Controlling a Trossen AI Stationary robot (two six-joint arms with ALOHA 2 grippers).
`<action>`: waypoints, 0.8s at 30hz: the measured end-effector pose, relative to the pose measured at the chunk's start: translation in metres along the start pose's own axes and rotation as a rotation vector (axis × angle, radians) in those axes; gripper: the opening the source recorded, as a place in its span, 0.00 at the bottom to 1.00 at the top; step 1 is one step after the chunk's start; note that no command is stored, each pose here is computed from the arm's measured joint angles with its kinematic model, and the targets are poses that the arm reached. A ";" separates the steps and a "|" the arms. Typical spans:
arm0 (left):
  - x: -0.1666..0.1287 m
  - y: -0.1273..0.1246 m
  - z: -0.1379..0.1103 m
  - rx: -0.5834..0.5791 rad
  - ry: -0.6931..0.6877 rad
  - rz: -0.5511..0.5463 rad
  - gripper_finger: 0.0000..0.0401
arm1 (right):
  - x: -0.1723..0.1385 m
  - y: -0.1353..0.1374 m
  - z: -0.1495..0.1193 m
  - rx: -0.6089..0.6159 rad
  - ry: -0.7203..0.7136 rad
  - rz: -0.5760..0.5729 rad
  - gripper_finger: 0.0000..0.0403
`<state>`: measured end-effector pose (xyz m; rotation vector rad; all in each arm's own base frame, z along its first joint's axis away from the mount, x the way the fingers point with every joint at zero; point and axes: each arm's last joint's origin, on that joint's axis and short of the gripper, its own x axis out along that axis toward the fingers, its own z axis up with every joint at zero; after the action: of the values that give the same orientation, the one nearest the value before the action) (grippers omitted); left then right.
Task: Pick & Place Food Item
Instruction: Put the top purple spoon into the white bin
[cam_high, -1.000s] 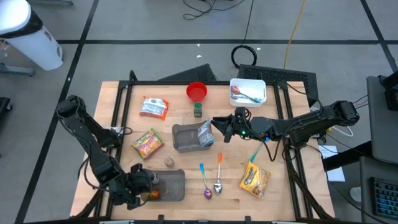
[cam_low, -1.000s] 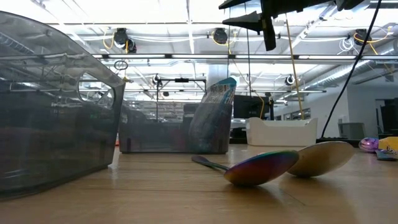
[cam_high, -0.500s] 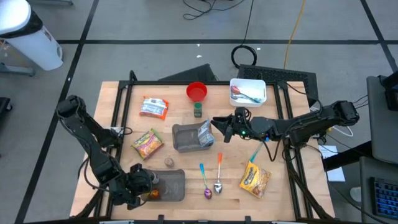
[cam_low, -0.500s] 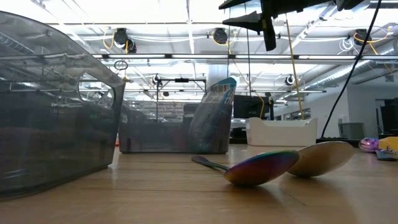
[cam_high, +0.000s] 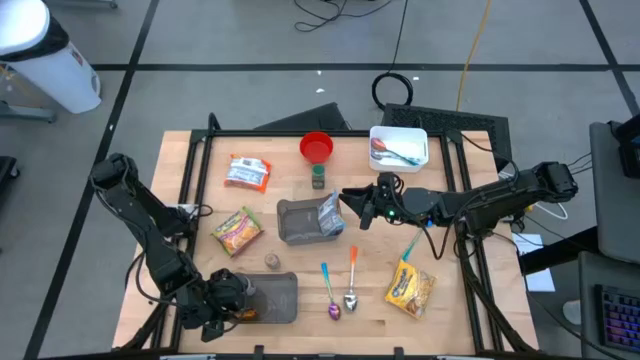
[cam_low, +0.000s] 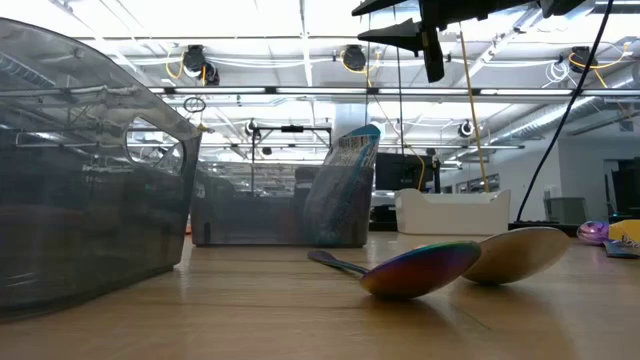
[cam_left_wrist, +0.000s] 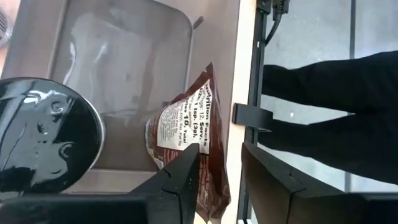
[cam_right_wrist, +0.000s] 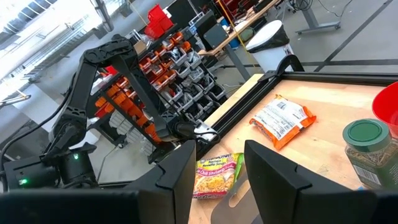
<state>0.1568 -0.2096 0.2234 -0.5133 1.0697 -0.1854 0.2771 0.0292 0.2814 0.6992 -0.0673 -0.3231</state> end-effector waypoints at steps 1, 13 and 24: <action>-0.001 0.000 0.001 -0.003 0.003 -0.004 0.32 | 0.000 0.000 0.000 0.000 0.000 0.000 0.32; -0.056 0.015 0.019 -0.019 -0.089 -0.091 0.32 | 0.000 0.000 0.000 -0.003 0.004 -0.003 0.32; -0.122 0.030 0.038 -0.110 -0.310 -0.323 0.32 | 0.000 -0.003 -0.002 -0.027 0.015 -0.021 0.32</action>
<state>0.1284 -0.1245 0.3190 -0.7867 0.6933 -0.3208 0.2767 0.0283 0.2782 0.6756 -0.0412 -0.3385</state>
